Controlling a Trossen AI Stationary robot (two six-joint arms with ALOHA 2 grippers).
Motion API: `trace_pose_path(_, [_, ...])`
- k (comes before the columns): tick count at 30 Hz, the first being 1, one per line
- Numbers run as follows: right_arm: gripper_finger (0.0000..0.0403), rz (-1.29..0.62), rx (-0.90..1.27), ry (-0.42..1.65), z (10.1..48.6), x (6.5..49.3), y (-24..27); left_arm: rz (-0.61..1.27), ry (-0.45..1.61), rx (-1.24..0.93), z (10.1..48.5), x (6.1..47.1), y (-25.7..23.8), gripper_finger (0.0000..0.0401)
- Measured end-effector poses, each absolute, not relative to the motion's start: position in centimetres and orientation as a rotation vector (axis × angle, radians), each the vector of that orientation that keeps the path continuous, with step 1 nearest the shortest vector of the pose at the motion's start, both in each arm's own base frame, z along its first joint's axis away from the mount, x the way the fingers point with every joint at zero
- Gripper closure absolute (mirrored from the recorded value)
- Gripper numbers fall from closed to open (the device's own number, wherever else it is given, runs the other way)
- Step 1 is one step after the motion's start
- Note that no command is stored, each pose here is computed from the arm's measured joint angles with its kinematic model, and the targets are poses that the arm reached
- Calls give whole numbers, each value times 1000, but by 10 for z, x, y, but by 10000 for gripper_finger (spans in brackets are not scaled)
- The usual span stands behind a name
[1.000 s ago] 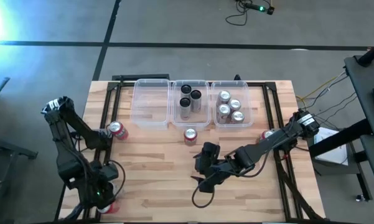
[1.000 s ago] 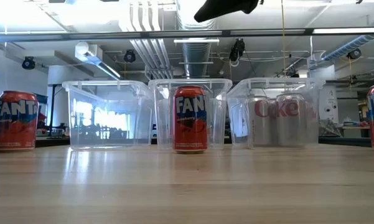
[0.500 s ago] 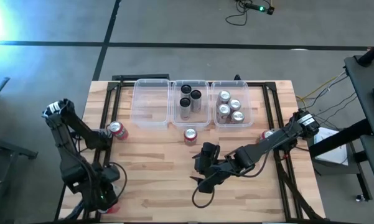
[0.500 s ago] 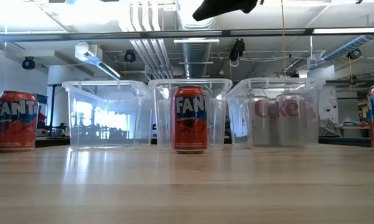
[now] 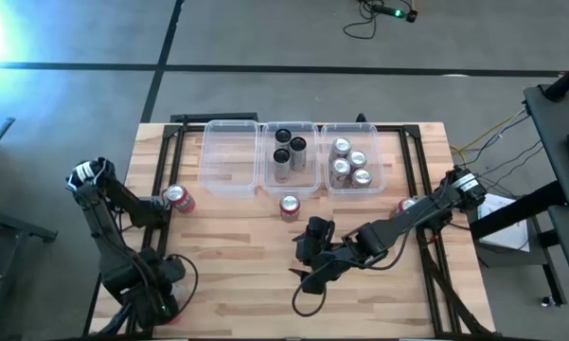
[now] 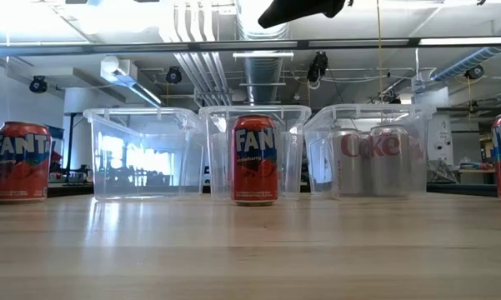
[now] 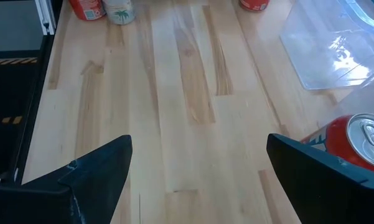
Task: Sort soda cans
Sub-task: Put the white pink soda can into the middle transparent bin
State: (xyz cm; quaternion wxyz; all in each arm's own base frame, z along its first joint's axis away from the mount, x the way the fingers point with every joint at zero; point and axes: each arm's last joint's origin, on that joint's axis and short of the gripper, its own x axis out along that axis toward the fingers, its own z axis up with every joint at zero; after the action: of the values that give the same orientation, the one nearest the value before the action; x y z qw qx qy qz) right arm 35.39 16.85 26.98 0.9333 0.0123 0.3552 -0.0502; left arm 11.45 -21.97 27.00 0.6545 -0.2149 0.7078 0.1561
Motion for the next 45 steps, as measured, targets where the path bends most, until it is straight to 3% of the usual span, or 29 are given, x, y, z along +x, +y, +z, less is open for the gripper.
trace_pose_path(6, [35, -103, 25, 727, 270, 354, 169, 321, 1611, -434, 268, 115, -220, 97])
trace_pose_path(12, [35, -102, 16, 736, 270, 353, 168, 292, 1599, -372, 269, 115, -217, 160])
trace_pose_path(18, [35, -122, -60, 762, 298, 339, 173, 300, 1588, -216, 277, 124, -189, 163])
trace_pose_path(32, [35, -121, -211, 818, 308, 325, 172, 116, 1114, -49, 357, 174, -128, 163])
trace_pose_path(45, [35, -139, -355, 646, 369, 280, 137, 135, 749, 152, 429, 212, -68, 163])
